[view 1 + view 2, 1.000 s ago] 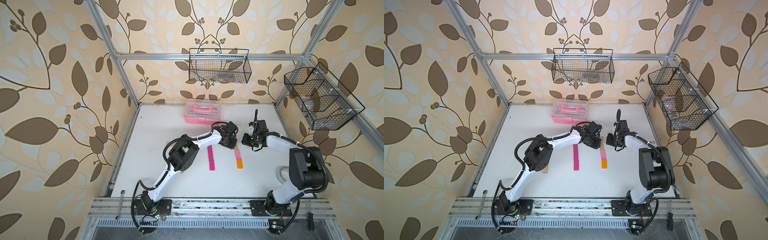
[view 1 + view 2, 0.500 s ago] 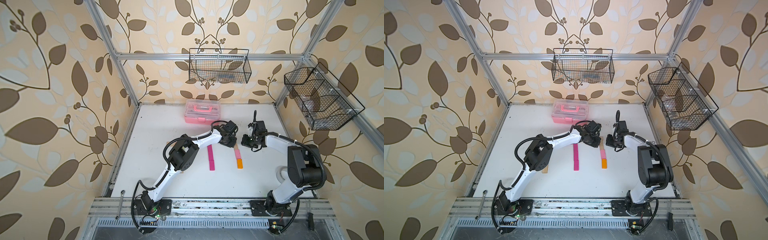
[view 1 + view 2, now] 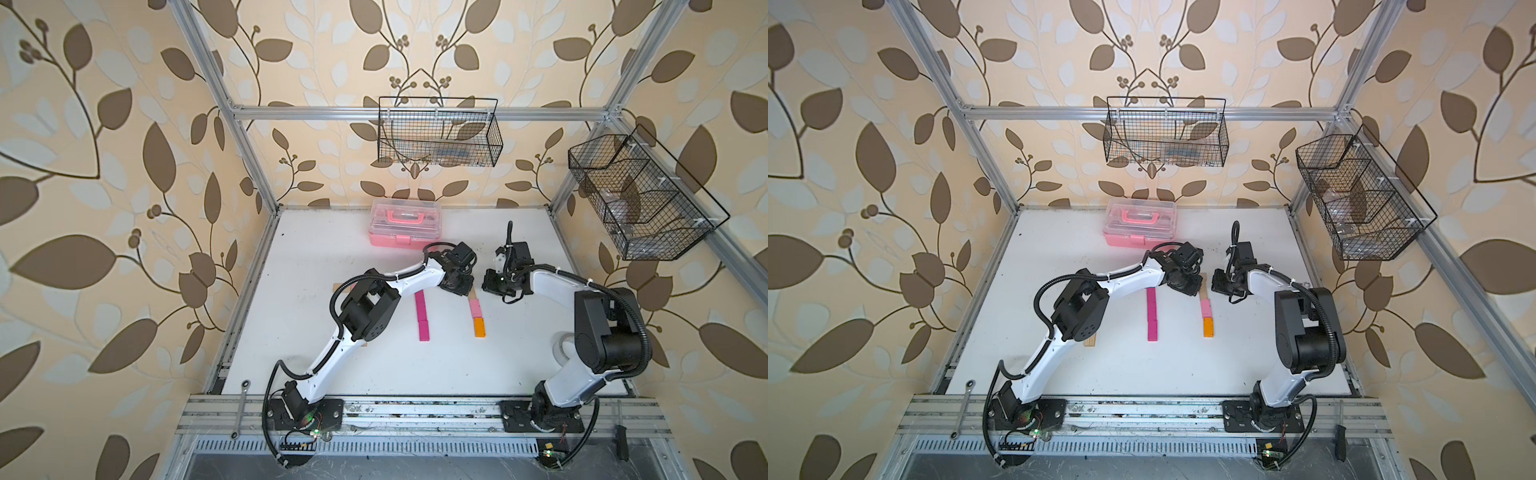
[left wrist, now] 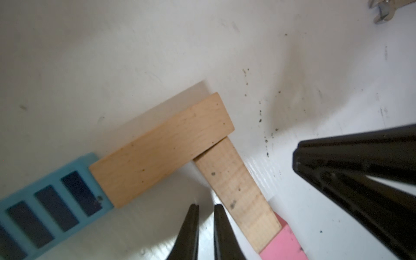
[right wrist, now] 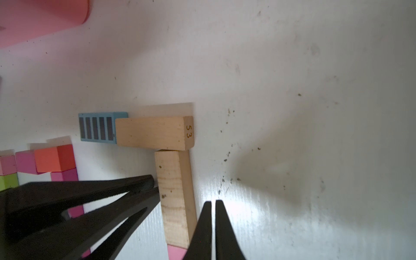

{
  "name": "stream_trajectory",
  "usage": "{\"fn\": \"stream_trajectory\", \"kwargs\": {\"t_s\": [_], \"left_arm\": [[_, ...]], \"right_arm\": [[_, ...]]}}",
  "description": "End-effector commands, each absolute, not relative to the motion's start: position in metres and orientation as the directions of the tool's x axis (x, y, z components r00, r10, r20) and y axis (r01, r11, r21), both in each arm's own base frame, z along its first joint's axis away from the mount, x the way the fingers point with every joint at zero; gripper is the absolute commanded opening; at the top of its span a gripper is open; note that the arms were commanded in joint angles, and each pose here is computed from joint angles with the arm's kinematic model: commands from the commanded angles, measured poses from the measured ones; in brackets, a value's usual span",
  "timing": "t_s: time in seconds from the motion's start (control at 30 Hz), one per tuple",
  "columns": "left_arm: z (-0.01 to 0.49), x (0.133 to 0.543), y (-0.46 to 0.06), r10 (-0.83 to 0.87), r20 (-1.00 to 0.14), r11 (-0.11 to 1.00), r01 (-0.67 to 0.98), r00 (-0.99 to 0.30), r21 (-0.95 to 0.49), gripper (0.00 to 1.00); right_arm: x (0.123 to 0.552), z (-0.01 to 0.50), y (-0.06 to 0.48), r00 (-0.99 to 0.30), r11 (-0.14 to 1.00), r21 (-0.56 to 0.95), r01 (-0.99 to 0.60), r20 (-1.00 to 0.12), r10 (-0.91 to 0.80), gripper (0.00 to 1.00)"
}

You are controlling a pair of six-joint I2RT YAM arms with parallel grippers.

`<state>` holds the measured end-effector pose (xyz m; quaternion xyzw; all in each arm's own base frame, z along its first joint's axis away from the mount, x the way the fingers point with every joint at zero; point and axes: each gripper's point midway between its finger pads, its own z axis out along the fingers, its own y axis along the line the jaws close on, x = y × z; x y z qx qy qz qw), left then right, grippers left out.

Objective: Assemble the number 7 with building blocks
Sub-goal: Adjust the building block at the center of the board.

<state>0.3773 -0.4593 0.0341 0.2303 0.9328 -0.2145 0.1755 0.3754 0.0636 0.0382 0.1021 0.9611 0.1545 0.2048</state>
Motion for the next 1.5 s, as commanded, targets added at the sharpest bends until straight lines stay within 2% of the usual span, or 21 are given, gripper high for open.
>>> {"fn": "stream_trajectory", "kwargs": {"t_s": [0.0, 0.63, 0.77, 1.03, 1.3, 1.47], "left_arm": [[0.046, 0.377, -0.47, 0.358, -0.44, 0.788, 0.519, -0.824, -0.332, 0.16], [0.059, 0.377, -0.467, 0.349, -0.453, 0.791, 0.517, -0.82, -0.327, 0.16], [0.047, 0.366, -0.461, 0.366, -0.417, 0.792, 0.513, -0.832, -0.33, 0.16], [0.053, 0.363, -0.46, 0.366, -0.427, 0.791, 0.518, -0.827, -0.325, 0.17], [0.09, 0.38, -0.432, 0.335, -0.486, 0.83, 0.497, -0.807, -0.253, 0.19], [0.13, 0.382, -0.401, 0.319, -0.546, 0.847, 0.492, -0.774, -0.202, 0.24]], "right_arm": [[0.371, 0.028, 0.065, -0.908, 0.93, 0.345, 0.127, -0.338, 0.249, 0.09], [0.375, 0.015, 0.081, -0.928, 0.929, 0.358, 0.096, -0.305, 0.214, 0.08], [0.375, 0.014, 0.081, -0.928, 0.929, 0.358, 0.098, -0.304, 0.215, 0.08], [0.376, 0.015, 0.08, -0.927, 0.929, 0.356, 0.099, -0.306, 0.216, 0.08], [0.377, 0.034, 0.075, -0.912, 0.936, 0.339, 0.093, -0.349, 0.217, 0.08], [0.366, 0.057, 0.071, -0.895, 0.95, 0.296, 0.098, -0.391, 0.214, 0.08]]}}
